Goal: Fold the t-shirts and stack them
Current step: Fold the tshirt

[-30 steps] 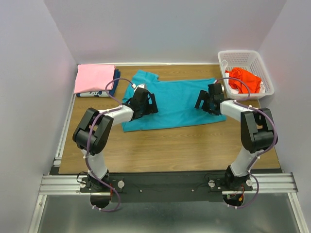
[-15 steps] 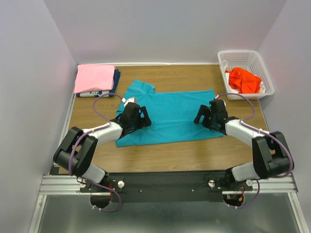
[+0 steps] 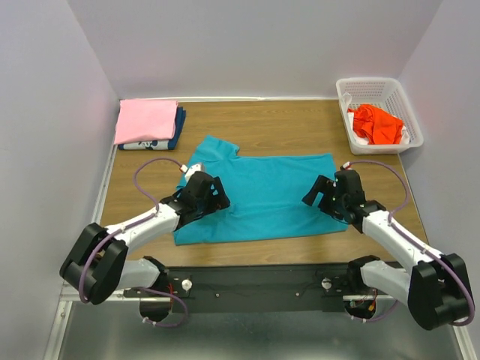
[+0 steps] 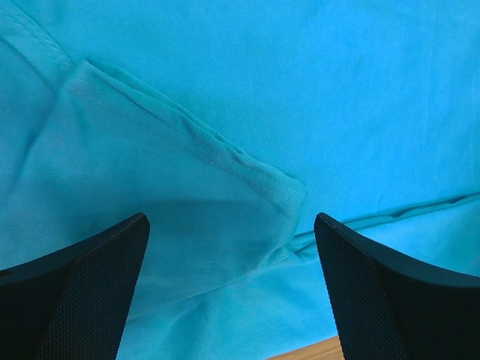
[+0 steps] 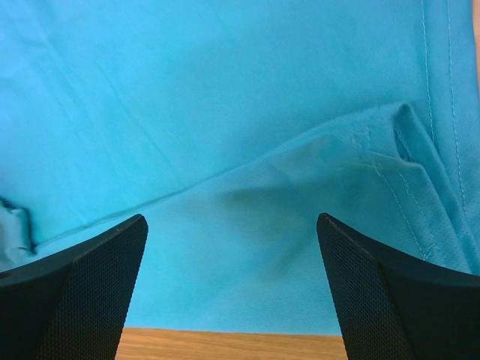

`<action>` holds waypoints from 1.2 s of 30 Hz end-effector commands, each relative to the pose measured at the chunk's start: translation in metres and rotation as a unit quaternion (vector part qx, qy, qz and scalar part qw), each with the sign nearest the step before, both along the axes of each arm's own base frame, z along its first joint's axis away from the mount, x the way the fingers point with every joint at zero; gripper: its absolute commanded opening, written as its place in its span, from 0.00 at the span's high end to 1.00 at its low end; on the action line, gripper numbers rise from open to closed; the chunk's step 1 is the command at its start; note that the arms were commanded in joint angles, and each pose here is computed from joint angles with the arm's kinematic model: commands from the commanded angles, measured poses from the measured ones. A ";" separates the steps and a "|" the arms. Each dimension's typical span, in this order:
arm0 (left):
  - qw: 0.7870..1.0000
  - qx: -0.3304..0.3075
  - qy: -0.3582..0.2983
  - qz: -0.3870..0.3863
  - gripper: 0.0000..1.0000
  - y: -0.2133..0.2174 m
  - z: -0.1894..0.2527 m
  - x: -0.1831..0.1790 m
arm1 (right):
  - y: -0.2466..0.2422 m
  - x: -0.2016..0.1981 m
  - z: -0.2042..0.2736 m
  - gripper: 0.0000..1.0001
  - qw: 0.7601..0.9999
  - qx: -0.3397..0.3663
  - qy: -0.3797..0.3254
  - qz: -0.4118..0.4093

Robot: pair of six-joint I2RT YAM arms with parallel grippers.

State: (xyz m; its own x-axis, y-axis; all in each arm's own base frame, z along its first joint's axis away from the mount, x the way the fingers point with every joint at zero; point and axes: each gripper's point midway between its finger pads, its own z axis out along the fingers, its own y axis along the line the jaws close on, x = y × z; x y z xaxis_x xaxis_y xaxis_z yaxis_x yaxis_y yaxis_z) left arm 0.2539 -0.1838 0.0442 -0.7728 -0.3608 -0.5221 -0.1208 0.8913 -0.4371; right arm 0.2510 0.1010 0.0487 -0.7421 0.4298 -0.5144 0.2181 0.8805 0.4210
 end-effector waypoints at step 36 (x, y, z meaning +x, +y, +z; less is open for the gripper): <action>0.976 0.215 -0.003 0.022 0.31 0.051 -0.005 0.312 | -0.025 0.081 0.052 0.00 0.991 -0.099 -0.057 -0.065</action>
